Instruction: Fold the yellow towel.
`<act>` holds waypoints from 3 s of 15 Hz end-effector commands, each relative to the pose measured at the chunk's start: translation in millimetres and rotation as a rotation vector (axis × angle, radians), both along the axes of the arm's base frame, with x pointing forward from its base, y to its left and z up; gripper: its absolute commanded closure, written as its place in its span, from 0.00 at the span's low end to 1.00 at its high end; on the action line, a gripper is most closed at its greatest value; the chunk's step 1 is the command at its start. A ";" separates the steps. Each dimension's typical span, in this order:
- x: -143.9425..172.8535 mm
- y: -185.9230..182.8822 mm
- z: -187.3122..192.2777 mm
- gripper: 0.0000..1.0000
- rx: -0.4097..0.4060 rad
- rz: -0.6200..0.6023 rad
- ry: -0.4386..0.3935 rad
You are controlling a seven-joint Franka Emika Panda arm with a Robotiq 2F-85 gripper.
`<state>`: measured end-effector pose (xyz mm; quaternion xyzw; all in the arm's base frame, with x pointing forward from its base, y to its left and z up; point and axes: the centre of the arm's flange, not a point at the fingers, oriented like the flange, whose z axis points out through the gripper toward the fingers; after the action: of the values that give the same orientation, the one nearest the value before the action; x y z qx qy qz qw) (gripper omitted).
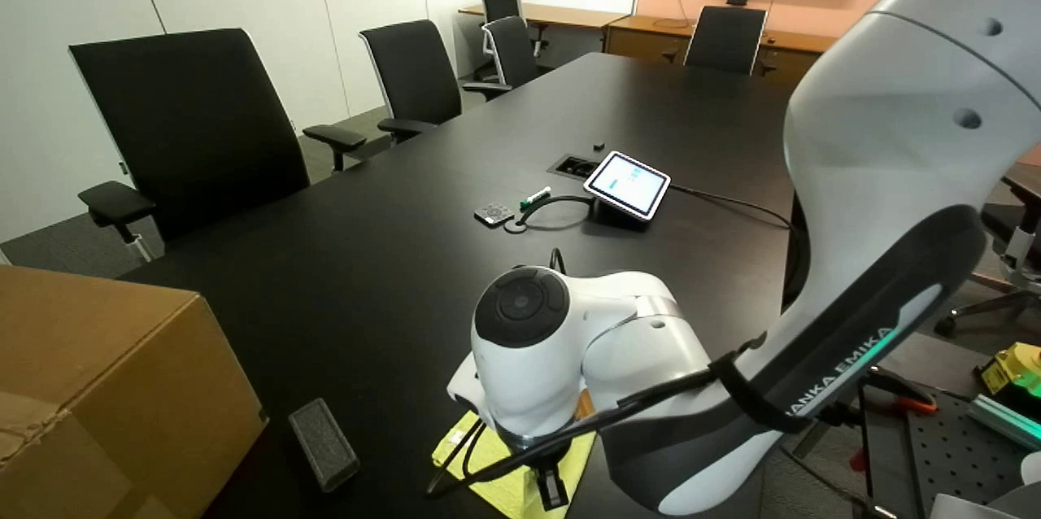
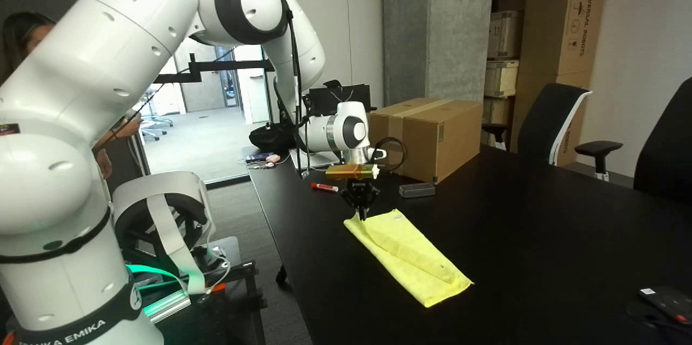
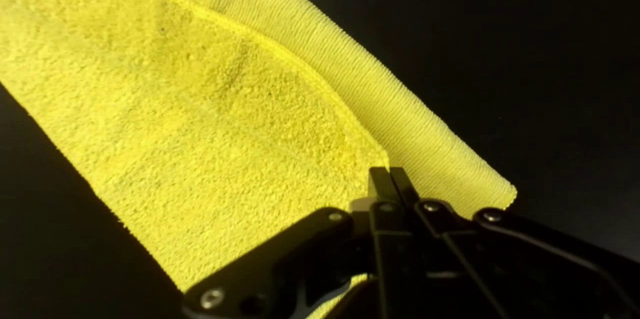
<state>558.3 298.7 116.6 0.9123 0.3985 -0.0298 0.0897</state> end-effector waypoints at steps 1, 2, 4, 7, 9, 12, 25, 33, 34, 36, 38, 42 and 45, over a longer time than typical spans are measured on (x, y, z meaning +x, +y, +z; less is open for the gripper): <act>14.6 1.9 26.2 0.99 0.004 -0.008 -0.045; 20.0 2.7 31.2 0.99 0.008 -0.012 -0.058; 32.9 4.5 41.9 0.99 0.016 -0.021 -0.088; 53.1 7.5 62.0 0.99 0.030 -0.030 -0.129; 69.4 10.6 69.9 0.99 0.031 -0.036 -0.155; 93.8 14.4 74.0 0.99 0.021 -0.056 -0.174; 161.9 11.8 11.3 0.99 0.006 -0.181 -0.228; 154.0 29.0 30.8 0.60 0.092 -0.186 -0.212; 151.4 31.6 34.5 0.53 0.097 -0.185 -0.218; 149.0 27.1 41.5 0.38 0.095 -0.206 -0.235; 146.4 13.0 55.2 0.22 0.089 -0.248 -0.243; 122.9 -43.5 105.5 0.00 0.044 -0.433 -0.239; 104.0 -72.3 134.4 0.00 0.009 -0.596 -0.230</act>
<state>712.2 257.7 205.9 0.9758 0.1705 0.0726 0.1161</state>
